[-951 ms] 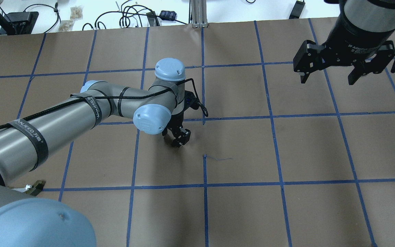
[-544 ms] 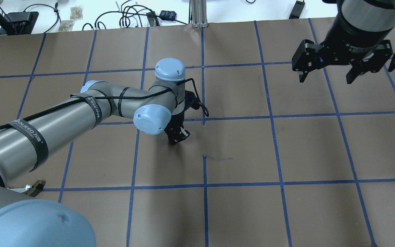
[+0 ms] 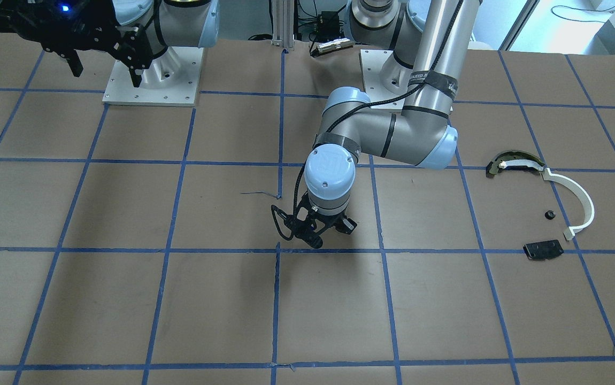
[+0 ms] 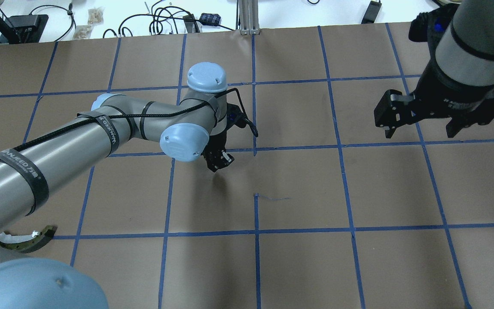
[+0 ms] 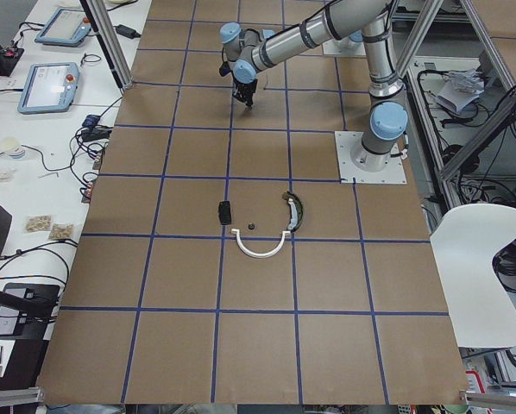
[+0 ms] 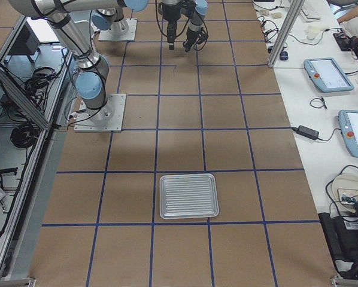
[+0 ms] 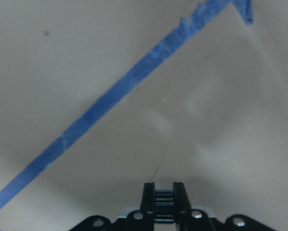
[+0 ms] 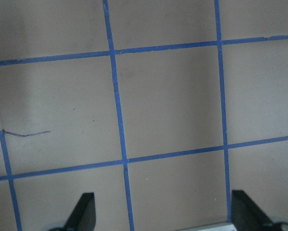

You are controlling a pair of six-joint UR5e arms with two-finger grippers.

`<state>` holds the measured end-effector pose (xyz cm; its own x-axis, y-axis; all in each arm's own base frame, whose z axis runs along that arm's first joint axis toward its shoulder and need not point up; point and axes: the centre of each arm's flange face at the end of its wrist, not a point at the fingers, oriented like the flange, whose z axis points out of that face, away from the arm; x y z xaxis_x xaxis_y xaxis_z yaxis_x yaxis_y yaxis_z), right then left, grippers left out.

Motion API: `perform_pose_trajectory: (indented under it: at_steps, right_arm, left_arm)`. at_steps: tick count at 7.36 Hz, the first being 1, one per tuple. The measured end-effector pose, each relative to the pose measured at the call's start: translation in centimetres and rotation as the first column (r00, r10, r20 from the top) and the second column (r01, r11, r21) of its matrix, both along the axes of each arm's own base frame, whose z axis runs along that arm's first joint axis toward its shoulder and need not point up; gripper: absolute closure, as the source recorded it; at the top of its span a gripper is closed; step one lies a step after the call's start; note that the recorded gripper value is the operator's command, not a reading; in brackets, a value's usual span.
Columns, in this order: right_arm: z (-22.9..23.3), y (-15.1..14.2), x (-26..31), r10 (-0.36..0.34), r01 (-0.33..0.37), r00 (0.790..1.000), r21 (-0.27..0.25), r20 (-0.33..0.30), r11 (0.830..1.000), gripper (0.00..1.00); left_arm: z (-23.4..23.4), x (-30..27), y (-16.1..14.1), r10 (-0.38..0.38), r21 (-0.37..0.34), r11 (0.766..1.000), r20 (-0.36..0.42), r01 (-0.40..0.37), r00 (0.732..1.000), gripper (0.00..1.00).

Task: Place bearing gear from tray to pile

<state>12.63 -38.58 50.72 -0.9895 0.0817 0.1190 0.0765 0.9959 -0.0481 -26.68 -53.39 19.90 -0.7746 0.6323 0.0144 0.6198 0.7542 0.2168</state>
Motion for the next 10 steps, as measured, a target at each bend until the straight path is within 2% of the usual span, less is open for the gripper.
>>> perform_pose_trajectory:
  at_steps: [2,3,4,5,6,7,8,9,10]
  right_arm:
    - [-3.1,1.2,1.6,0.054,-0.054,0.999,-0.023,-0.005,0.998,0.00]
    - [-4.1,1.3,2.0,0.061,-0.061,0.998,-0.025,-0.002,0.998,0.00]
    - [-3.9,0.9,2.3,0.063,-0.063,0.998,-0.058,0.000,0.996,0.00]
    - [-2.6,0.5,2.5,0.070,-0.069,0.998,-0.120,0.002,0.990,0.00]
    - [-1.4,1.1,2.5,0.076,-0.074,0.997,-0.159,0.005,0.985,0.00]
    - [-0.9,3.4,2.4,0.078,-0.076,0.997,-0.169,0.006,0.983,0.00]
    - [-1.7,6.6,2.2,0.080,-0.077,0.997,-0.159,0.007,0.984,0.00]
    - [-2.7,8.3,2.1,0.080,-0.078,0.997,-0.152,0.008,0.985,0.00]
    - [-2.8,8.9,2.1,0.084,-0.082,0.996,-0.157,0.002,0.984,0.00]
  left_arm:
    - [5.4,9.5,-4.7,0.131,-0.022,0.991,0.066,-0.129,0.989,1.00]
    - [7.7,15.8,-6.2,0.199,-0.027,0.980,0.073,-0.197,0.977,1.00]
    - [9.3,22.4,-6.9,0.257,-0.031,0.966,0.068,-0.255,0.964,1.00]
    - [10.3,29.8,-6.7,0.305,-0.030,0.952,0.059,-0.304,0.951,1.00]
    - [10.7,37.0,-5.8,0.333,-0.018,0.943,0.046,-0.332,0.942,1.00]
    - [10.3,43.8,-4.1,0.373,-0.001,0.928,0.033,-0.373,0.927,1.00]
    - [9.4,48.8,-2.4,0.418,0.013,0.908,0.025,-0.418,0.908,1.00]
    - [8.0,51.3,-1.4,0.447,0.023,0.894,0.022,-0.448,0.894,1.00]
    - [6.5,52.2,-0.8,0.461,0.026,0.887,0.021,-0.461,0.887,1.00]
